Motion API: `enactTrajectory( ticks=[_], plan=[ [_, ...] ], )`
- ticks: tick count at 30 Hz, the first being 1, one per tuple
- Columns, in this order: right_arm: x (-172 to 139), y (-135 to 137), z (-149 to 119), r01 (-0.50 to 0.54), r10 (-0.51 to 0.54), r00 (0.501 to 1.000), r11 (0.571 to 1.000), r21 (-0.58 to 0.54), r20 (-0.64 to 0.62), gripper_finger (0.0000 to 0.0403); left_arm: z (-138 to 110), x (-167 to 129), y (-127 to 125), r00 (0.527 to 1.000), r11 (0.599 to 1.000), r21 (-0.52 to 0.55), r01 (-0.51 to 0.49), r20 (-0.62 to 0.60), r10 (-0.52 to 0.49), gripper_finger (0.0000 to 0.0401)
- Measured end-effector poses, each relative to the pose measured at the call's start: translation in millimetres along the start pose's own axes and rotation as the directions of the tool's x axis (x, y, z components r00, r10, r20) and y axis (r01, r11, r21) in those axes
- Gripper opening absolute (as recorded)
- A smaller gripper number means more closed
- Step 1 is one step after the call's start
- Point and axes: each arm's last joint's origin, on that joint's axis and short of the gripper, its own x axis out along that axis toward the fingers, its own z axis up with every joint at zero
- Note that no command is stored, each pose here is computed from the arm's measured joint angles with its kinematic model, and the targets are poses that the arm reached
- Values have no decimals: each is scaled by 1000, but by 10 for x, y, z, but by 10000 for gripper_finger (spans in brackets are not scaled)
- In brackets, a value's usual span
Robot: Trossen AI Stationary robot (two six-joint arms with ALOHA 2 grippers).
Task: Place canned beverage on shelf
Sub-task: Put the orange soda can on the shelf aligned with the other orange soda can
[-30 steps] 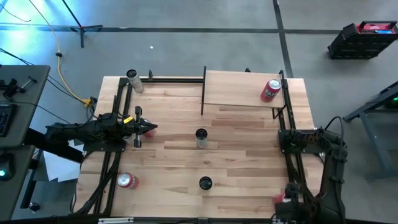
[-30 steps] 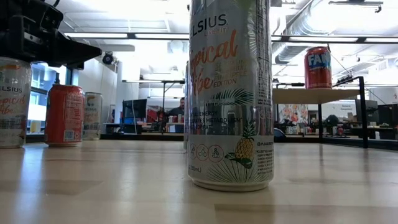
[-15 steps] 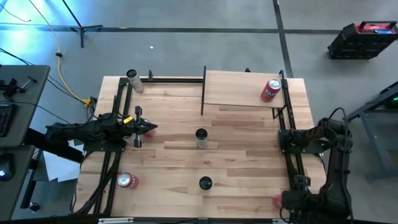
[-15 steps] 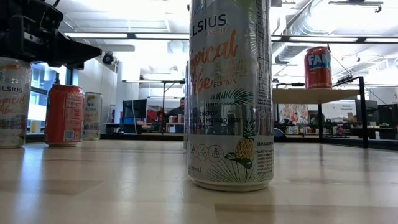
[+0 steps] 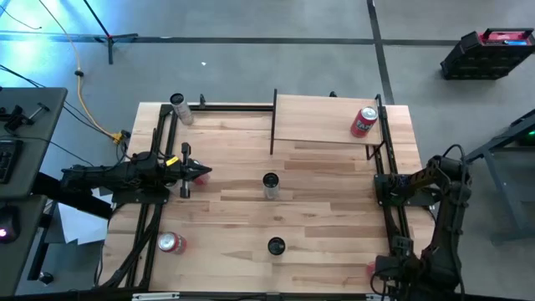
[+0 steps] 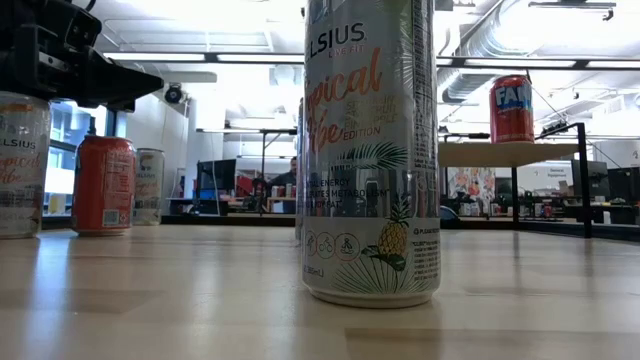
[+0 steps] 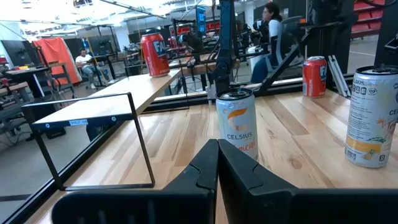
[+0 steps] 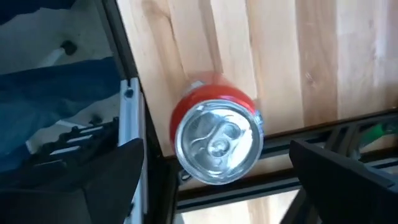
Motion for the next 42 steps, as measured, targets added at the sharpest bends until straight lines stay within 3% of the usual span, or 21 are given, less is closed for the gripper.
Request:
enactTrajectory(
  ticks=[8,18,42],
  plan=[
    [14,-8,7,10,-10,1000,1000,2,22,390,0,0,0,1000,1000,0,0,0,0,3],
    [278,-13,-16,-1,1,1000,1000,24,-18,390,0,0,0,1000,1000,0,0,0,0,3],
    [380,29,-21,14,-12,999,997,78,-35,369,0,0,0,1000,1000,0,0,-1,0,3]
  ],
)
